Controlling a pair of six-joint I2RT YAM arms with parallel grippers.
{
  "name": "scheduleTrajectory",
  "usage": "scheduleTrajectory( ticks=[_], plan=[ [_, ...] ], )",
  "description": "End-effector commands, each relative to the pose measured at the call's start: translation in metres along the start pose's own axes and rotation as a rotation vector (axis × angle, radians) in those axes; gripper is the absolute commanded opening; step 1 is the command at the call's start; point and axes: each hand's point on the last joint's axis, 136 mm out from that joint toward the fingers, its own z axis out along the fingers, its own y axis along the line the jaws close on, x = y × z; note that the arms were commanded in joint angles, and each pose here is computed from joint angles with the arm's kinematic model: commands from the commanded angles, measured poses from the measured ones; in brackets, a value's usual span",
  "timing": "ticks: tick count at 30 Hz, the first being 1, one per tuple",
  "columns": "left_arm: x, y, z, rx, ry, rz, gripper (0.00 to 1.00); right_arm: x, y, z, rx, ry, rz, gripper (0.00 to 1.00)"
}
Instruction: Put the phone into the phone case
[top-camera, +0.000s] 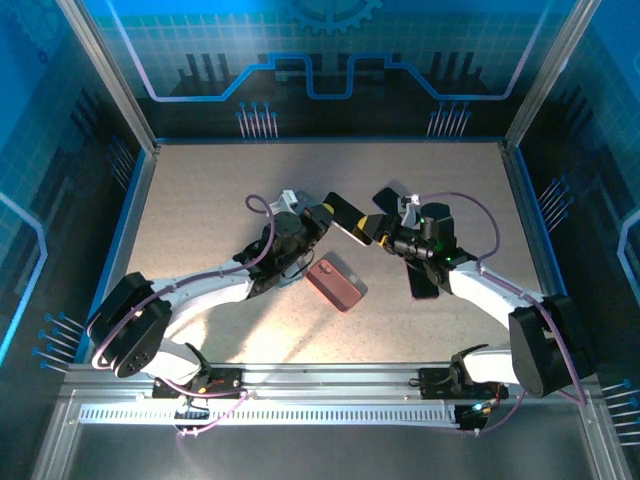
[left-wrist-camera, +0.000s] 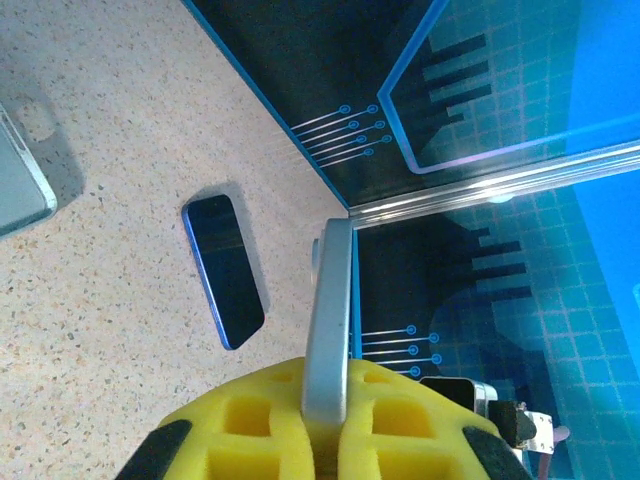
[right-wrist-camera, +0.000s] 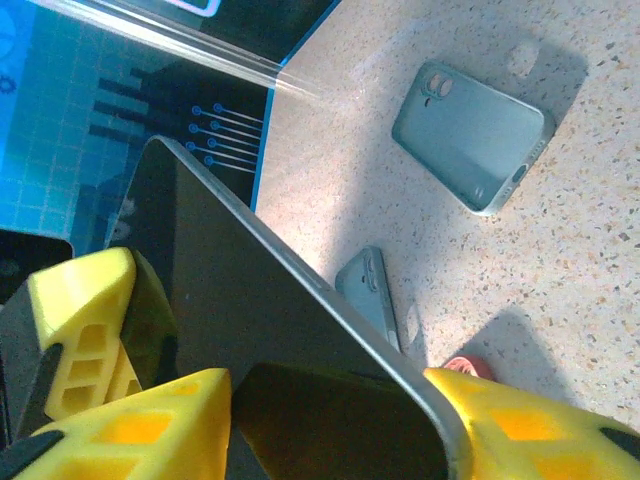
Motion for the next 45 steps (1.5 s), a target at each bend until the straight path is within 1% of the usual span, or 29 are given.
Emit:
scheduleTrajectory(
  ticks=[1,3,7,9,12,16,20,23,26,29,31,34,37,41,44,45],
  plan=[
    [0.004,-0.010,0.004,0.044,0.004,-0.023,0.00,-0.005,0.019,-0.001,-0.075,-0.013,-0.033,0.46],
    [0.006,-0.006,0.006,0.028,0.013,-0.019,0.01,-0.006,0.022,-0.003,-0.080,-0.018,-0.034,0.38],
    [0.010,0.004,0.006,-0.008,0.026,0.001,0.10,-0.007,0.026,-0.009,-0.066,-0.028,-0.047,0.23],
    [0.009,0.009,0.004,-0.026,0.026,0.010,0.18,-0.008,0.028,-0.013,-0.053,-0.037,-0.056,0.15],
    [0.009,0.015,0.002,-0.056,0.028,0.037,0.28,-0.008,0.029,-0.017,-0.044,-0.042,-0.061,0.08],
    [0.010,0.021,0.000,-0.082,0.037,0.054,0.39,-0.009,0.033,-0.021,-0.042,-0.047,-0.062,0.00],
    [0.008,0.024,-0.002,-0.100,0.031,0.062,0.48,-0.010,0.037,-0.024,-0.042,-0.050,-0.067,0.00],
    [0.006,0.026,-0.004,-0.113,0.029,0.072,0.49,-0.009,0.039,-0.026,-0.041,-0.047,-0.074,0.00],
    [0.004,0.028,-0.004,-0.120,0.025,0.069,0.52,-0.010,0.042,-0.028,-0.047,-0.054,-0.081,0.00],
    [0.002,0.030,-0.006,-0.127,0.024,0.074,0.52,-0.006,0.037,-0.030,-0.022,-0.041,-0.068,0.00],
    [-0.001,0.032,-0.008,-0.134,0.017,0.073,0.54,-0.006,0.036,-0.031,-0.014,-0.044,-0.071,0.00],
    [-0.007,0.038,-0.013,-0.156,0.009,0.084,0.55,-0.007,0.035,-0.035,0.004,-0.048,-0.072,0.00],
    [-0.019,0.051,-0.023,-0.222,0.009,0.119,0.56,-0.010,0.030,-0.041,0.026,-0.048,-0.068,0.00],
    [-0.044,0.074,-0.036,-0.365,0.006,0.188,0.58,-0.020,0.024,-0.052,0.039,-0.051,-0.055,0.00],
    [-0.060,0.089,-0.031,-0.450,0.038,0.246,0.58,-0.027,0.017,-0.057,0.058,-0.049,-0.053,0.00],
    [-0.062,0.093,-0.025,-0.470,0.065,0.270,0.58,-0.028,0.015,-0.058,0.059,-0.044,-0.051,0.00]
  ],
)
